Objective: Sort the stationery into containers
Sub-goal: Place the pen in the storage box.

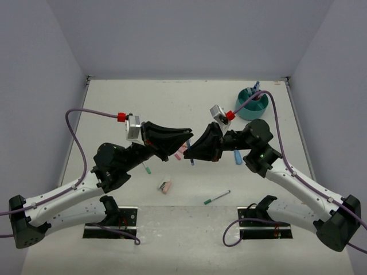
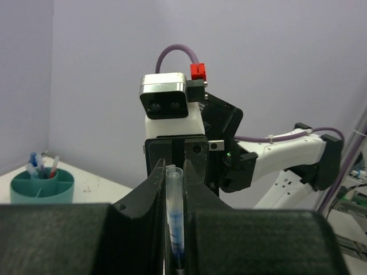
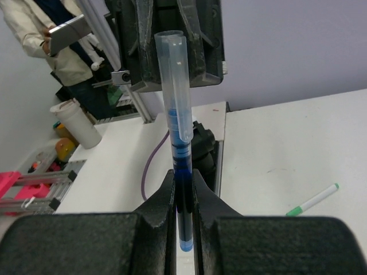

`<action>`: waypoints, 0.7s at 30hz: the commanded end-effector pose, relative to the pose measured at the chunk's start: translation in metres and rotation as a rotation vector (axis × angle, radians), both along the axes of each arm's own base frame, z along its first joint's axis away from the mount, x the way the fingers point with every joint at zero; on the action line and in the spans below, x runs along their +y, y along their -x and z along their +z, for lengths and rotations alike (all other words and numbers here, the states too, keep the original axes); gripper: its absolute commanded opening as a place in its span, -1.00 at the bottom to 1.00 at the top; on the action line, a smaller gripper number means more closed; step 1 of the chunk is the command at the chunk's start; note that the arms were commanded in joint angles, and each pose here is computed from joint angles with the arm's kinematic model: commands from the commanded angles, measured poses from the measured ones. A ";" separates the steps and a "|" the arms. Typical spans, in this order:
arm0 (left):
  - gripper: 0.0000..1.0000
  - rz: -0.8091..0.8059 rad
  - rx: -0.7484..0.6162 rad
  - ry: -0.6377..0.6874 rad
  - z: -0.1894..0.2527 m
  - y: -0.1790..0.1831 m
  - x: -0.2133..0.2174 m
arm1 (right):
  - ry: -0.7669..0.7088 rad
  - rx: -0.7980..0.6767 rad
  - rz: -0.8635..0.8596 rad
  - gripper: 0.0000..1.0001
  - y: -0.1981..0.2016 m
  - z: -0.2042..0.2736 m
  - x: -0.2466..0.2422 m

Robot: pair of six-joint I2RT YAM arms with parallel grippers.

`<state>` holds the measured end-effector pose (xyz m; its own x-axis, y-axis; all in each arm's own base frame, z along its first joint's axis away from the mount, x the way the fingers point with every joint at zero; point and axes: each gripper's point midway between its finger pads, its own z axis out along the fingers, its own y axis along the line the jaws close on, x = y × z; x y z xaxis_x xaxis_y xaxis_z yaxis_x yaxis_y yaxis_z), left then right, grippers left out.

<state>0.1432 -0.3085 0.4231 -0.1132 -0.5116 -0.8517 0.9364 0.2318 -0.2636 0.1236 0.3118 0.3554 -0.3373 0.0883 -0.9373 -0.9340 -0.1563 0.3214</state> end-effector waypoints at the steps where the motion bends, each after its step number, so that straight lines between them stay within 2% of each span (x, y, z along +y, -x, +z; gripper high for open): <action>1: -0.93 0.120 0.237 -0.369 -0.087 -0.022 -0.005 | -0.069 -0.047 -0.300 -1.00 -0.062 0.017 0.001; 2: -0.63 0.192 0.268 -0.394 -0.086 -0.031 0.004 | -0.055 -0.039 -0.319 -1.00 -0.066 0.009 0.001; 3: -0.21 0.271 0.297 -0.400 -0.080 -0.041 0.015 | -0.038 -0.028 -0.349 -1.00 -0.072 0.000 0.000; 4: 0.41 0.361 0.326 -0.376 -0.068 -0.053 0.027 | -0.016 -0.013 -0.398 -1.00 -0.080 -0.011 -0.002; 5: 0.74 0.435 0.353 -0.343 -0.055 -0.061 0.039 | 0.001 0.004 -0.457 -1.00 -0.092 -0.018 -0.006; 6: 1.00 0.507 0.383 -0.307 -0.043 -0.068 0.053 | 0.017 0.021 -0.522 -1.00 -0.105 -0.026 -0.010; 9: 1.00 0.767 0.527 -0.169 -0.017 -0.084 0.110 | 0.064 0.078 -0.821 -1.00 -0.163 -0.043 -0.046; 11: 1.00 0.845 0.564 -0.134 -0.016 -0.082 0.136 | 0.102 0.119 -1.099 -1.00 -0.208 -0.054 -0.092; 12: 1.00 0.859 0.563 -0.144 -0.019 -0.082 0.140 | 0.107 0.125 -1.172 -1.00 -0.218 -0.056 -0.106; 14: 1.00 0.879 0.554 -0.200 -0.033 -0.078 0.149 | 0.124 0.091 -1.482 -1.00 -0.258 -0.057 -0.174; 17: 1.00 0.886 0.563 -0.364 -0.070 -0.073 0.151 | 0.132 0.045 -1.831 -1.00 -0.297 -0.057 -0.258; 21: 1.00 0.822 0.554 -0.502 -0.100 -0.065 0.142 | 0.177 0.087 -2.000 -1.00 -0.348 -0.071 -0.325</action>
<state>0.2118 -0.1678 0.3800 -0.2190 -0.4037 -0.8883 0.2552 0.8550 -0.4515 0.4357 0.0681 0.2586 -0.0915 0.2936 -0.9515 0.0266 0.9559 0.2924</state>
